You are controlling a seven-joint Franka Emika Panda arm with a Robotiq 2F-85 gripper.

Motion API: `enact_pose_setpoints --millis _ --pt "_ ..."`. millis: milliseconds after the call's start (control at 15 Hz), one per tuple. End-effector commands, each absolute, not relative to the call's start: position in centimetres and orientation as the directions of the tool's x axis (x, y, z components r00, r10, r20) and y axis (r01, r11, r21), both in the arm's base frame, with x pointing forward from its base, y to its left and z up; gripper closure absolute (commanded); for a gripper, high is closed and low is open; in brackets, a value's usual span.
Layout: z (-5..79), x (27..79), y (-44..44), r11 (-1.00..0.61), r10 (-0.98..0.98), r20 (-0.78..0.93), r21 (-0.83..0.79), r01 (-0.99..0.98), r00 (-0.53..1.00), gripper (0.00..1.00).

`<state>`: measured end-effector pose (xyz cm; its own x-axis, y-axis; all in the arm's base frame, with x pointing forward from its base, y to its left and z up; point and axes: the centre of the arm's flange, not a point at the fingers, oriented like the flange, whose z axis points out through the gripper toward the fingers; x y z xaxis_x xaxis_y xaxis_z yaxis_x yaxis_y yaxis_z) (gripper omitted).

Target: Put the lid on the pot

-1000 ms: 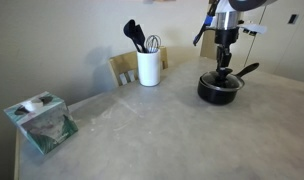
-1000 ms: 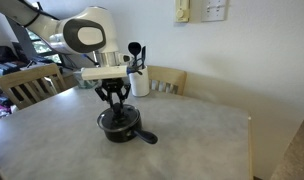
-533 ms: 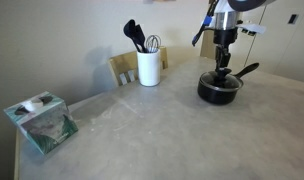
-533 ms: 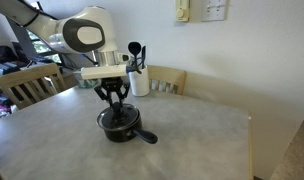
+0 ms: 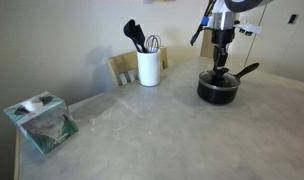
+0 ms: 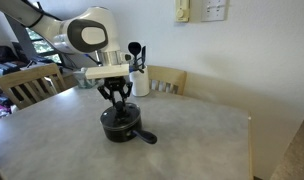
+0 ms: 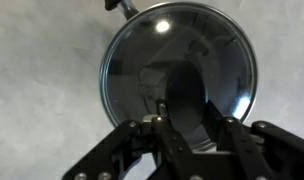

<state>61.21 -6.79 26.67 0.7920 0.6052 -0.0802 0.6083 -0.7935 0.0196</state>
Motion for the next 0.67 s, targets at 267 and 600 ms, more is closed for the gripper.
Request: enact_pose_setpoints --millis 267,600 --pt "25.5 61.7 -7.0 -0.786 0.615 -0.097 0.015 0.619 0.783 0.87" --pt "26.1 60.6 -7.0 -0.79 0.608 -0.089 0.022 0.612 0.789 0.3"
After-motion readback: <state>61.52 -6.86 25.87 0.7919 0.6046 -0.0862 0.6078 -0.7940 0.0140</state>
